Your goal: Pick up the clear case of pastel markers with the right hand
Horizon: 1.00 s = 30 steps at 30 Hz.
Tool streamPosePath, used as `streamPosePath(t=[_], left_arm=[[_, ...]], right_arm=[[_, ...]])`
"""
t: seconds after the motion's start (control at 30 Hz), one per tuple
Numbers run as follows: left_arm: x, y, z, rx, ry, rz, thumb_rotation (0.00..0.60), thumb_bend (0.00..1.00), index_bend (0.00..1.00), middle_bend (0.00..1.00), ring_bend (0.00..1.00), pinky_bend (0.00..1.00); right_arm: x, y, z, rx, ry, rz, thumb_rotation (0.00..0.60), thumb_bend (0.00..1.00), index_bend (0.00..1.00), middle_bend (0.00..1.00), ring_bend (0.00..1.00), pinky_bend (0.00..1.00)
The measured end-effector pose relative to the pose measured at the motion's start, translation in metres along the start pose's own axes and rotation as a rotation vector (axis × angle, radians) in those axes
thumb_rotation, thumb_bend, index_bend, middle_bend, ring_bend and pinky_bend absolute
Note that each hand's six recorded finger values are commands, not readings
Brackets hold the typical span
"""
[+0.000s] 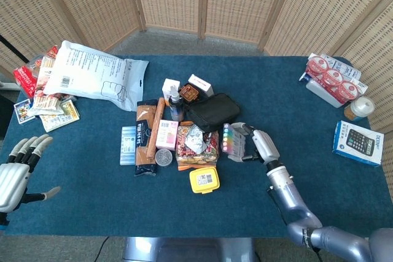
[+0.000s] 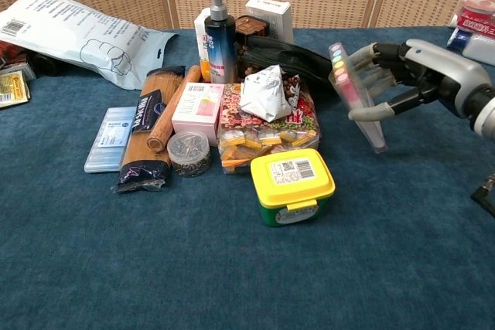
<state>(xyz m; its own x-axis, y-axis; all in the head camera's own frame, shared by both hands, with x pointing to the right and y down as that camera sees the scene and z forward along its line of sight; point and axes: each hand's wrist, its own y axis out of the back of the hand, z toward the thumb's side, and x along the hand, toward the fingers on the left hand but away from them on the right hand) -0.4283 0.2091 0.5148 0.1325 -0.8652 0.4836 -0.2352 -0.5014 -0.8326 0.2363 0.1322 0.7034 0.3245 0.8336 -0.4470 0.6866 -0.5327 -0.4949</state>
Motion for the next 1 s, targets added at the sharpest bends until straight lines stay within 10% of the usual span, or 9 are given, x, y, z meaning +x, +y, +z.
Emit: streamPosePath(t=[1.0], left_arm=[[-0.002,0.001,0.0,-0.035,-0.027,-0.023,0.6,0.01,0.0,0.0,0.0,0.0]], right_arm=[[0.028,0.088,0.197,0.107,0.315,-0.146,0.6,0.04,0.48,0.67,0.59,0.6]])
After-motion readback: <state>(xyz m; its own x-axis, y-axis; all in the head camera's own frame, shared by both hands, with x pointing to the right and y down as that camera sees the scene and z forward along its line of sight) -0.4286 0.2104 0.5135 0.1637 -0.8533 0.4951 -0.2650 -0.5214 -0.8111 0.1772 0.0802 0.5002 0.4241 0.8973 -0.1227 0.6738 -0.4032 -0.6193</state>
